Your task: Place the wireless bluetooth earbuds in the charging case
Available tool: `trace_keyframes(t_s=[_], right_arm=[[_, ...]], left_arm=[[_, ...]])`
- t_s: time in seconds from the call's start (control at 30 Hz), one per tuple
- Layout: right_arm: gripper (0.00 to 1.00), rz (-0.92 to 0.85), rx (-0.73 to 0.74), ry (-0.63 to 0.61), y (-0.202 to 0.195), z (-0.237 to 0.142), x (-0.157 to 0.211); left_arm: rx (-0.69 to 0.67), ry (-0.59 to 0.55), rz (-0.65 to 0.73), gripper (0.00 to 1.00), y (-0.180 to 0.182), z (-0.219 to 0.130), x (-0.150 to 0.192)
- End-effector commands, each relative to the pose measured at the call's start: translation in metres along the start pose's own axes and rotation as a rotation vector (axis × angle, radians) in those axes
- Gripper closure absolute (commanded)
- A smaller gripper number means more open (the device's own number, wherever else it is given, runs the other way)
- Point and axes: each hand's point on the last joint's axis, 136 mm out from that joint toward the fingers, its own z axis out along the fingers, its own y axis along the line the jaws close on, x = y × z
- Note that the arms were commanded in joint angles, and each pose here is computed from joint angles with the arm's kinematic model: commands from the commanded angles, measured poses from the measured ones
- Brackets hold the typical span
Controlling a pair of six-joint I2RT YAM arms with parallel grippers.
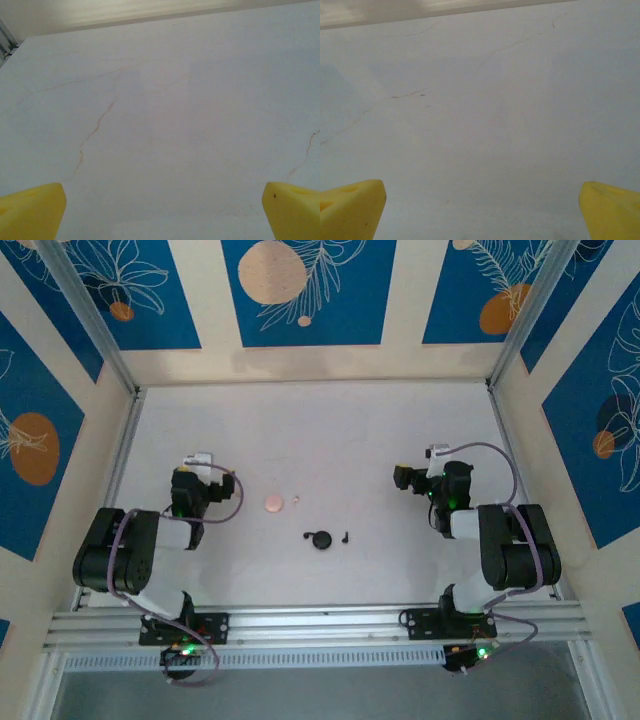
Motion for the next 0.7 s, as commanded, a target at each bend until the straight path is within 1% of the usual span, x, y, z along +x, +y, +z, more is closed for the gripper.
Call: trace_keyframes(t_s=[0.0,0.67], right_arm=[[0.01,-0.026,0.017,-0.031,-0.0022,0.0011,-0.0126],[0.01,-0.019,0.011,-0.031,-0.0029,0.0012,-0.0132]], left_arm=[[0.01,-0.024,0.009,0.0,0.0003,0.0031,-0.0094],[0.014,-0.022,0.008,0.0,-0.0005,0.0036,-0.0088]])
